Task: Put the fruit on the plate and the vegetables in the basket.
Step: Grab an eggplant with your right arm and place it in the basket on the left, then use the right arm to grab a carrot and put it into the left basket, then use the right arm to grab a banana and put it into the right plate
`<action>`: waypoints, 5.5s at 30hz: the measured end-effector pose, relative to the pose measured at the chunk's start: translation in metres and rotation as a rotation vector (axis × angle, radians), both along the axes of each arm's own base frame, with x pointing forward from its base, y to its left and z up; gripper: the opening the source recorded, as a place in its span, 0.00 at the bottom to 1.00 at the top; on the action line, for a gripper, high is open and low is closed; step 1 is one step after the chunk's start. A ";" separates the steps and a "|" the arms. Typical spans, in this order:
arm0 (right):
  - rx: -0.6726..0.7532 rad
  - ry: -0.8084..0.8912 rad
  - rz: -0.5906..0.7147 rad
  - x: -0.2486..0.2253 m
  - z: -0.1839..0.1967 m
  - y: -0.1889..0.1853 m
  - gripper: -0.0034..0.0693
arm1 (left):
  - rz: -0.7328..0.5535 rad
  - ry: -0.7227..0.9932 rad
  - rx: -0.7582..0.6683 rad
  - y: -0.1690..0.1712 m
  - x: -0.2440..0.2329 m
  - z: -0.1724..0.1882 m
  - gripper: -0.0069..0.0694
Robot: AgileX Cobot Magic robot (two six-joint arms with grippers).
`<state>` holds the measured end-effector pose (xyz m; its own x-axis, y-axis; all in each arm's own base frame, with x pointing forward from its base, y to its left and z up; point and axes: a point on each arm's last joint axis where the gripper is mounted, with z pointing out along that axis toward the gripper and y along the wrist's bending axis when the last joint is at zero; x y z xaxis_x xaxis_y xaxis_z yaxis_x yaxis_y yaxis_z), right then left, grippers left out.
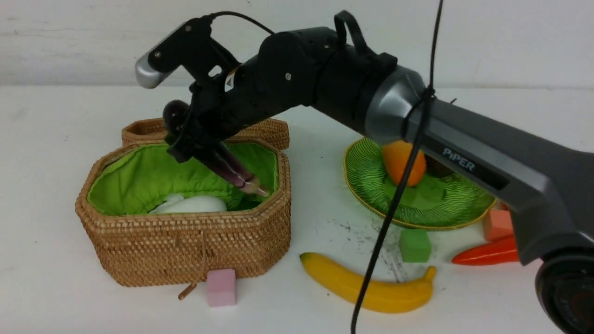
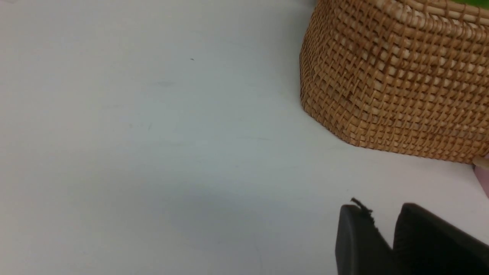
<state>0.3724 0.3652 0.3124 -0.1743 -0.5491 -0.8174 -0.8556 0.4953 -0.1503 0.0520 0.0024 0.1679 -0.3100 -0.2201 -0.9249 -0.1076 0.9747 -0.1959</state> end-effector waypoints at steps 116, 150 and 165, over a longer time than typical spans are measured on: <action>-0.057 0.141 0.092 -0.015 0.006 -0.026 0.66 | 0.000 0.000 0.000 0.000 0.000 0.000 0.39; -0.529 0.446 -0.018 -0.051 -0.120 -0.143 0.84 | 0.000 0.000 0.000 0.000 0.000 0.000 0.40; -0.254 0.662 -0.183 -0.026 -0.072 -0.124 0.49 | 0.000 0.000 0.000 0.000 0.000 0.000 0.40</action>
